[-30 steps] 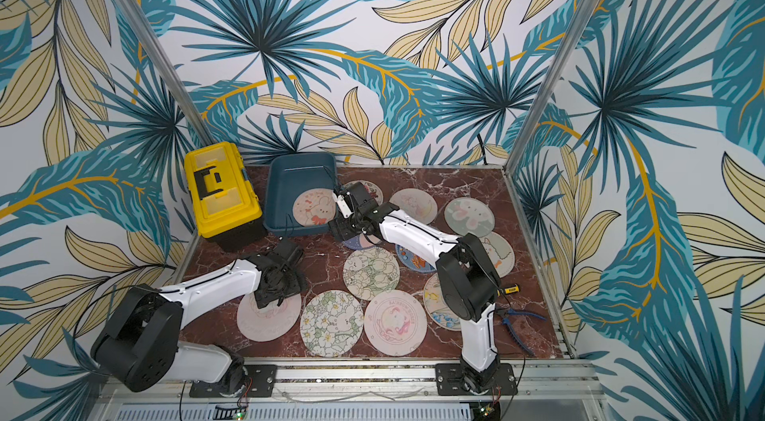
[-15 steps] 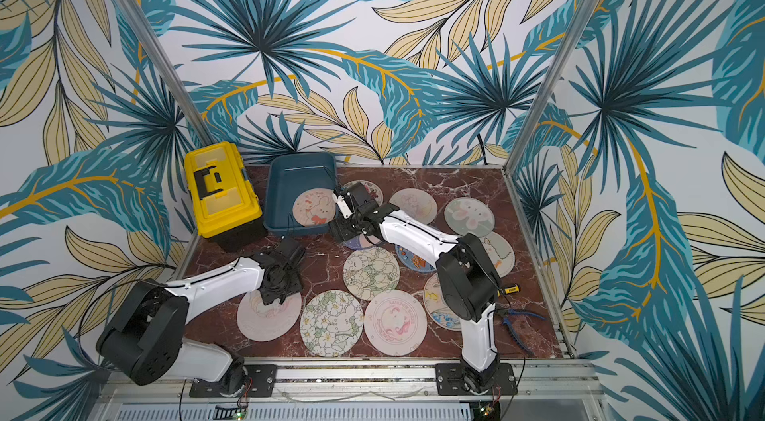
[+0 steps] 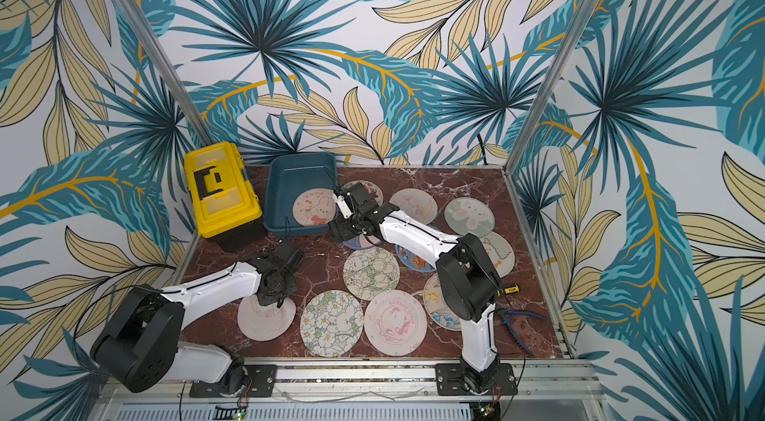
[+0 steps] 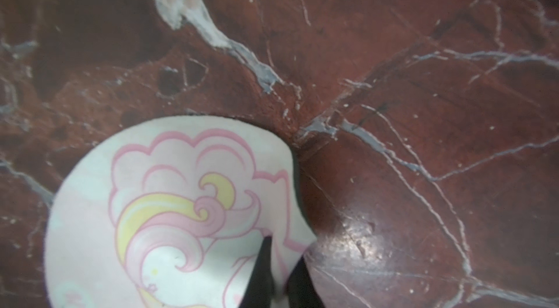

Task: Put the coasters into the storage box
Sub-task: Pick up the coaster from the center of the board.

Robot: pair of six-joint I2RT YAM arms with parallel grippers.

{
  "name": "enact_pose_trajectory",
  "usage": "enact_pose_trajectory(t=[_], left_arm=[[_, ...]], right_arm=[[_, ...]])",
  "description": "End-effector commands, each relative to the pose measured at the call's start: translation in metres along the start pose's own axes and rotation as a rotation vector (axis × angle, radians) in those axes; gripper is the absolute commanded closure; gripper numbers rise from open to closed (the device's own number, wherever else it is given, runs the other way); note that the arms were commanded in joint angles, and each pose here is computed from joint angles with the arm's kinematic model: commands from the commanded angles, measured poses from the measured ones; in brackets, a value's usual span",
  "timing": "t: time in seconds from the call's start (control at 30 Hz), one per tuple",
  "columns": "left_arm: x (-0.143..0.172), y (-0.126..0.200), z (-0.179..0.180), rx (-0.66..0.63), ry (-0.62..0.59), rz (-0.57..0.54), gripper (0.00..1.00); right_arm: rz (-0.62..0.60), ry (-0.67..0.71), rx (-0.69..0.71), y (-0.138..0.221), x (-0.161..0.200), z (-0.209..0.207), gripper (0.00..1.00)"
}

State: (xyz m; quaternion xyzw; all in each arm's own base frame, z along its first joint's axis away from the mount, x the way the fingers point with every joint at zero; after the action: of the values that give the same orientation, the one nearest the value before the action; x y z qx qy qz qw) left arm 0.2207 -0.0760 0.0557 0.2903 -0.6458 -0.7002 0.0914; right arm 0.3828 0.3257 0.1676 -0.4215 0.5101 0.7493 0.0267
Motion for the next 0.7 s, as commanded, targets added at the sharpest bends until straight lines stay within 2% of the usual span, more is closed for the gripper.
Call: enact_pose_trajectory(t=[0.0,0.37,0.67], left_arm=[[0.007,-0.005,-0.007,0.06,-0.006,0.026,1.0],[-0.026,0.042,-0.031,0.195,-0.062,-0.127,1.0],[-0.048,0.085,-0.054,0.219,-0.138,-0.23,1.0]], right_arm=[[-0.008,-0.007,-0.003,0.007,0.0,0.002,0.12],[-0.002,-0.003,0.017,0.01,0.003,0.0,0.12],[0.016,-0.015,0.118,0.009,0.017,-0.016,0.11]])
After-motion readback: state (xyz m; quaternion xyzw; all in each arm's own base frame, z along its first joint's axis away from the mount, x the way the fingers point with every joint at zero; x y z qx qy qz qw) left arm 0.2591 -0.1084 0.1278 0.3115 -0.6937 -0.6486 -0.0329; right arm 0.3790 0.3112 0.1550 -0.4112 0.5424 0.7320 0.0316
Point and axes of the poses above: each gripper's point midway between its finger pads, its own y axis back along the fingers, its own z axis along the line the jaws close on, x = y × z, the point moved 4 cm from there along y, back along the fingers, and after that the axes turned 3 degrees about y, right-handed, at the moved point
